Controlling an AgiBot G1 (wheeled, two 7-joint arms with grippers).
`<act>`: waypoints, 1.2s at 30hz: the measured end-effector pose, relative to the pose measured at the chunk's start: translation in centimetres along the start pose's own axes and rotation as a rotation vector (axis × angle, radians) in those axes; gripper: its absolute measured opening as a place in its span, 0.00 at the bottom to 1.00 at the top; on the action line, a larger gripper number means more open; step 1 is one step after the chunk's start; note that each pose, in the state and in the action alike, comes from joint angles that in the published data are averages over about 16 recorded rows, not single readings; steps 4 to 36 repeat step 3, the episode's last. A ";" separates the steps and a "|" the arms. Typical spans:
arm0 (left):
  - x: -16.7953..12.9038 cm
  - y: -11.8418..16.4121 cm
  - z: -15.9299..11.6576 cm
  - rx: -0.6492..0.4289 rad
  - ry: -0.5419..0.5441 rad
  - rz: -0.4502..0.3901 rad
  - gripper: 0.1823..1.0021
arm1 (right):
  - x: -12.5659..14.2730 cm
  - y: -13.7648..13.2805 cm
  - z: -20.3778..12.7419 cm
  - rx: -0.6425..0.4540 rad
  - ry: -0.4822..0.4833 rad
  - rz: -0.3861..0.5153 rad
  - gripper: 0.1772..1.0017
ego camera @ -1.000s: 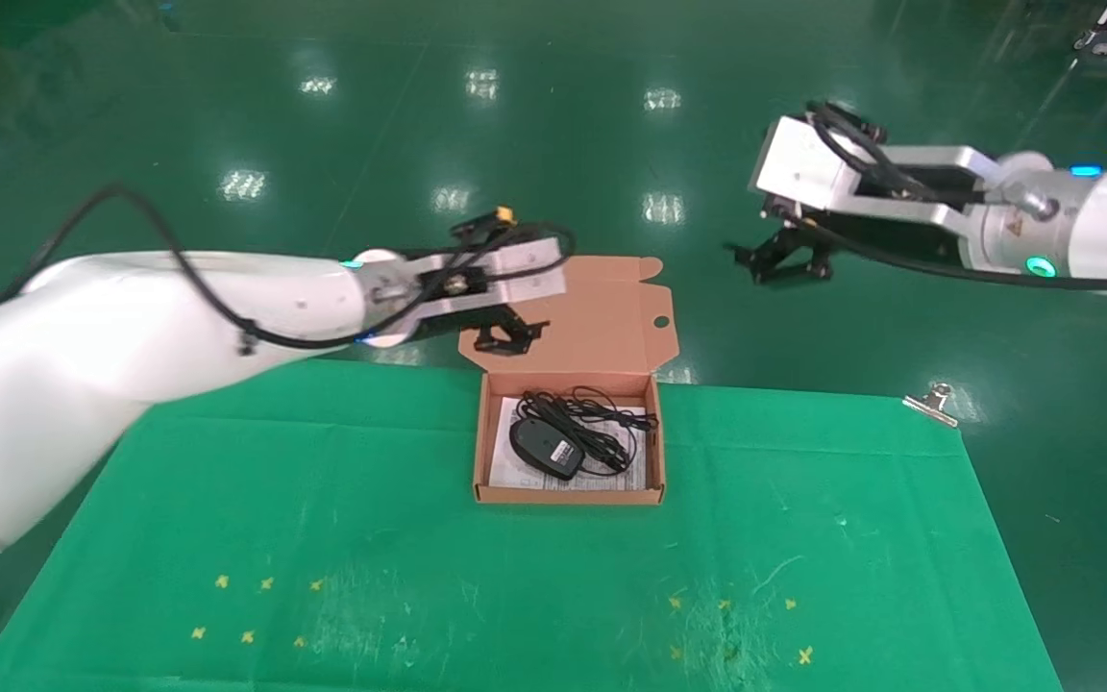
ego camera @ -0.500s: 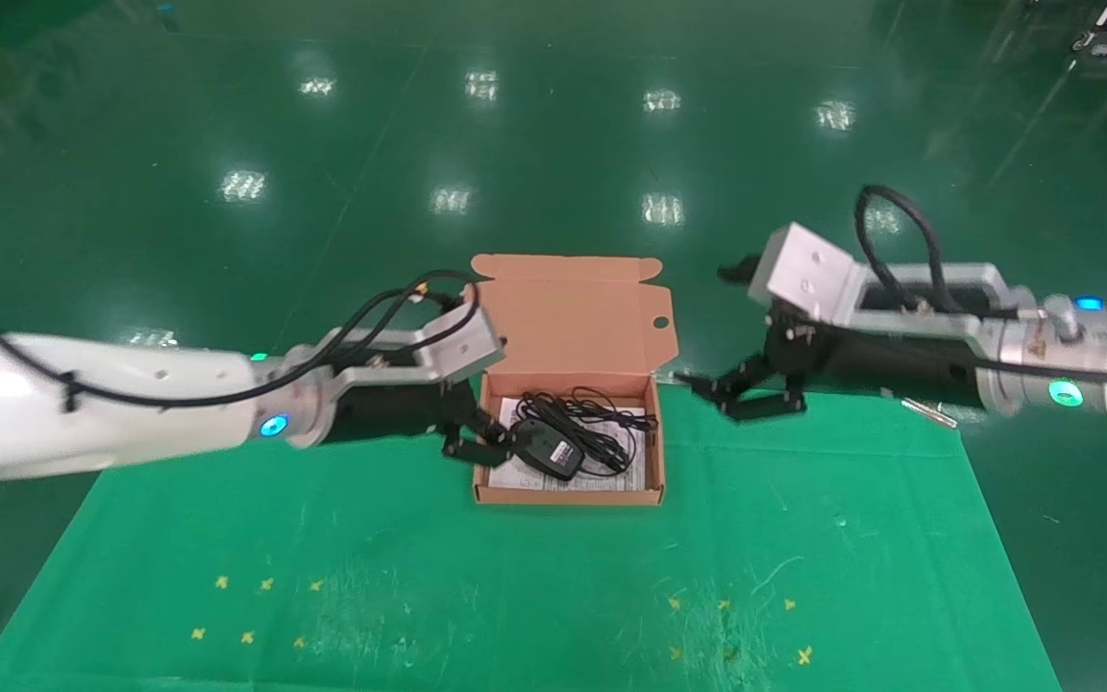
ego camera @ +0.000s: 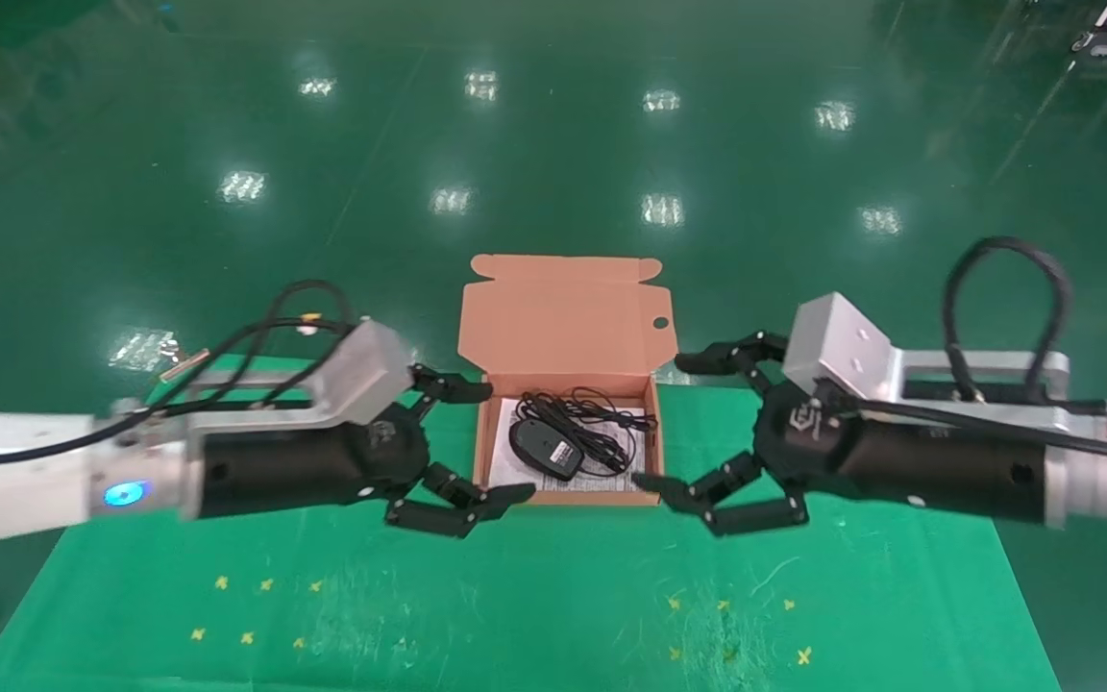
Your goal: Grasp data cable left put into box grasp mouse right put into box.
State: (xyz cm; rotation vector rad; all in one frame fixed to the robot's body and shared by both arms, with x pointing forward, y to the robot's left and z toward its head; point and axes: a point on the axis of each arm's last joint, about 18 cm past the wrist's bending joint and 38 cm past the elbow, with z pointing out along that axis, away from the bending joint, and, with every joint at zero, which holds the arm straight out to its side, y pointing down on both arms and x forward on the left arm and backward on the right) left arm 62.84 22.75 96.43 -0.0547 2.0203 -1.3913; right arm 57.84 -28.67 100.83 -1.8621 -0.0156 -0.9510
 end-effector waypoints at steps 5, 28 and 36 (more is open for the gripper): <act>0.4 -0.1 -0.9 0.024 0.015 -0.013 1.00 | -0.6 0.0 -0.3 0.022 -0.020 0.015 1.00; 0.4 -0.1 -0.9 0.024 0.015 -0.013 1.00 | -0.6 0.0 -0.3 0.022 -0.020 0.015 1.00; 0.4 -0.1 -0.9 0.024 0.015 -0.013 1.00 | -0.6 0.0 -0.3 0.022 -0.020 0.015 1.00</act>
